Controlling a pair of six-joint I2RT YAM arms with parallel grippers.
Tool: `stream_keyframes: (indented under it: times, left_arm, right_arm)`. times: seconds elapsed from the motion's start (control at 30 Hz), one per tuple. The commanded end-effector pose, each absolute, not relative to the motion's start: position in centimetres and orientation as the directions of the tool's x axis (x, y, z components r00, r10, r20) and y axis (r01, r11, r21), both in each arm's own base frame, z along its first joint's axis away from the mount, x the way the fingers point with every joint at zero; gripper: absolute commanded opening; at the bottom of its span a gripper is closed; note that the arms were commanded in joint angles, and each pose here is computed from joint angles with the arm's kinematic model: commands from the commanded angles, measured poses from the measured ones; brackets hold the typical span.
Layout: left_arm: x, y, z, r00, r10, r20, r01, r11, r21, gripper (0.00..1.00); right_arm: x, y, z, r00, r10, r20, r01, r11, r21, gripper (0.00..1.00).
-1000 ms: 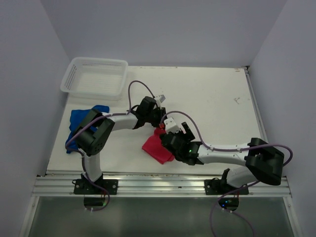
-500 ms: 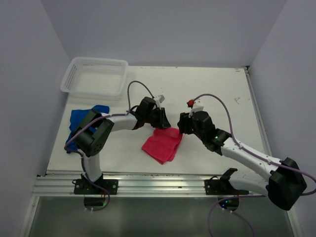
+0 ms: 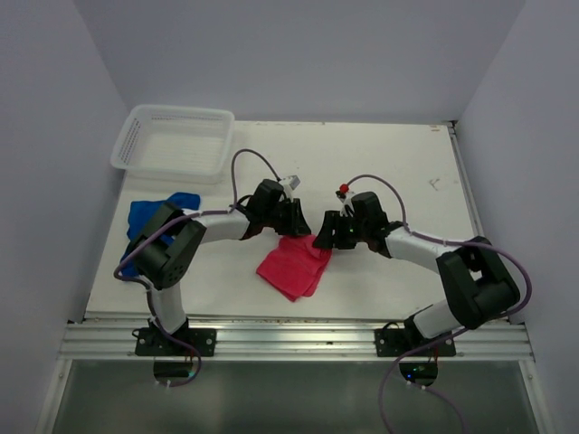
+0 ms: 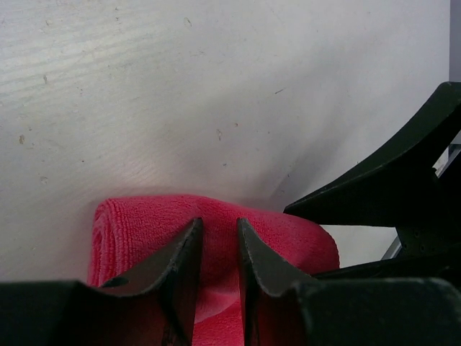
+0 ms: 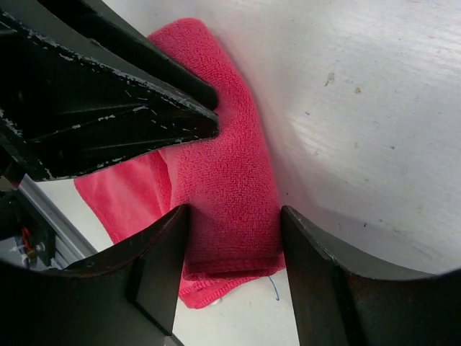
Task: Roll the towels
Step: Roll the towel
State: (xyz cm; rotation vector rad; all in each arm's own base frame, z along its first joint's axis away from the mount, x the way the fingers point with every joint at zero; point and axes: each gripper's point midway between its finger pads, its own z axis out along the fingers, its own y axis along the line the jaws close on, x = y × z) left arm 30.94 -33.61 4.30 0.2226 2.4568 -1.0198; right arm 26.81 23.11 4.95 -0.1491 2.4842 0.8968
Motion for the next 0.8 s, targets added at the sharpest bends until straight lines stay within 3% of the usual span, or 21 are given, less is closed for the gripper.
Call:
stream_keyframes:
  times: [0.0, 0.13, 0.2, 0.47, 0.63, 0.77]
  left_arm:
    - [30.7, -32.3, 3.6, -0.876, -0.009, -0.483, 0.309, 0.758, -0.574, 0.30]
    - [31.2, -32.1, 4.1, -0.862, 0.007, -0.507, 0.326, 0.773, -0.545, 0.30]
    - [31.5, -31.7, 4.2, -0.856, 0.018, -0.517, 0.331, 0.786, -0.522, 0.30]
    - [32.5, -31.4, 4.8, -0.841, 0.044, -0.539, 0.346, 0.810, -0.474, 0.30]
    - [33.5, -31.4, 6.3, -0.825, 0.031, -0.564, 0.351, 0.810, -0.469, 0.30]
    - [34.2, -31.2, 7.8, -0.820, 0.002, -0.572, 0.339, 0.807, -0.483, 0.30]
  right_arm:
    - [26.4, 24.4, 5.5, -0.879, 0.045, -0.475, -0.307, 0.710, 0.634, 0.58]
    - [25.4, 24.1, 4.3, -0.885, 0.006, -0.465, -0.328, 0.701, 0.633, 0.53]
    - [24.7, 23.9, 3.6, -0.887, -0.021, -0.460, -0.343, 0.698, 0.629, 0.42]
    - [23.5, 23.2, 2.4, -0.885, -0.053, -0.463, -0.362, 0.704, 0.611, 0.22]
    - [24.2, 22.7, 2.5, -0.849, -0.063, -0.525, -0.390, 0.745, 0.541, 0.07]
    - [24.9, 22.3, 3.3, -0.765, -0.102, -0.636, -0.428, 0.818, 0.384, 0.00]
